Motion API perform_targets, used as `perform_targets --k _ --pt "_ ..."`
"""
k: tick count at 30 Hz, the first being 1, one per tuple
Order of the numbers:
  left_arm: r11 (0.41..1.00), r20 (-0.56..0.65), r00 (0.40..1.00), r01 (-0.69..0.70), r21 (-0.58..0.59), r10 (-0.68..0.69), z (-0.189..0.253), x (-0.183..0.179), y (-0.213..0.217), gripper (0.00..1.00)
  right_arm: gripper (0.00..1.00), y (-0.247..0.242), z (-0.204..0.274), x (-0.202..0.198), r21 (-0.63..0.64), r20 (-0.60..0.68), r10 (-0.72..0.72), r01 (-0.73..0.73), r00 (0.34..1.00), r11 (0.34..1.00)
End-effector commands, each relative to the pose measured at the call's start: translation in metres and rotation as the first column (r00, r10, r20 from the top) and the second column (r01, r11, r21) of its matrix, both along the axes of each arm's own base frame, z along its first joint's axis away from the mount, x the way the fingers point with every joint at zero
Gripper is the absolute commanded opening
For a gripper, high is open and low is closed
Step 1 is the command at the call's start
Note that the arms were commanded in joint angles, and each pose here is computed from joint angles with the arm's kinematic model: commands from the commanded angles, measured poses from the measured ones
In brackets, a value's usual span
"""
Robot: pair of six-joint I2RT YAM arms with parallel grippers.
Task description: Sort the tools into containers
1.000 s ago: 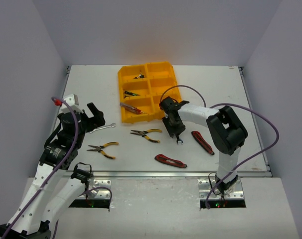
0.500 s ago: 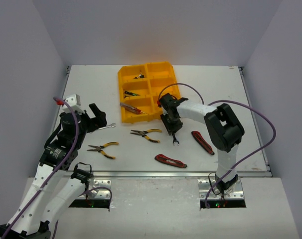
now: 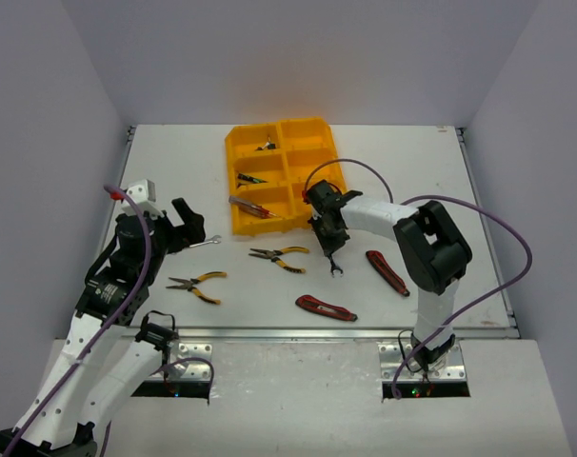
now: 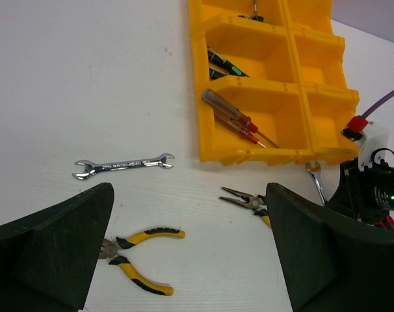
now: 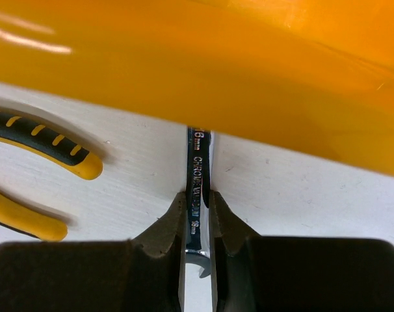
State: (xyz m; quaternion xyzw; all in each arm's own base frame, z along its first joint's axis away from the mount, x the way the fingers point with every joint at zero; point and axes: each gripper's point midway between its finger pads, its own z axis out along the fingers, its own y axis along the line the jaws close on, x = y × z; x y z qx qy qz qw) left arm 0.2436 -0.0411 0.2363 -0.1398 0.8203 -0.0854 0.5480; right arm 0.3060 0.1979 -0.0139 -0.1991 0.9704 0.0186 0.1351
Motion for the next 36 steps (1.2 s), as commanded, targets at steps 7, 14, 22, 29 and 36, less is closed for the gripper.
perform_targets --k 7,14,22,29,36 --pt "1.000 0.049 0.998 0.026 -0.005 -0.026 0.010 0.006 -0.006 1.00 0.00 -0.013 0.009 -0.018 -0.013 0.038 -0.015 0.015 0.999 1.000" --pt "1.000 0.051 0.998 0.026 -0.005 -0.025 0.011 0.006 -0.005 1.00 0.00 -0.018 0.021 -0.030 0.003 0.036 -0.008 0.008 0.999 1.000" --pt "1.000 0.052 0.998 0.024 -0.005 -0.023 0.011 0.006 -0.005 1.00 0.00 -0.018 0.039 -0.037 0.051 0.071 -0.003 -0.001 0.997 0.999" --pt "1.000 0.054 0.998 0.021 -0.004 -0.020 0.011 0.005 -0.004 1.00 0.00 -0.020 0.050 -0.043 0.068 0.081 0.001 -0.007 0.997 0.998" --pt "1.000 0.052 0.998 0.021 -0.004 -0.020 0.011 0.005 -0.004 1.00 0.00 -0.019 0.090 -0.050 0.140 0.149 0.018 -0.039 0.989 0.989"
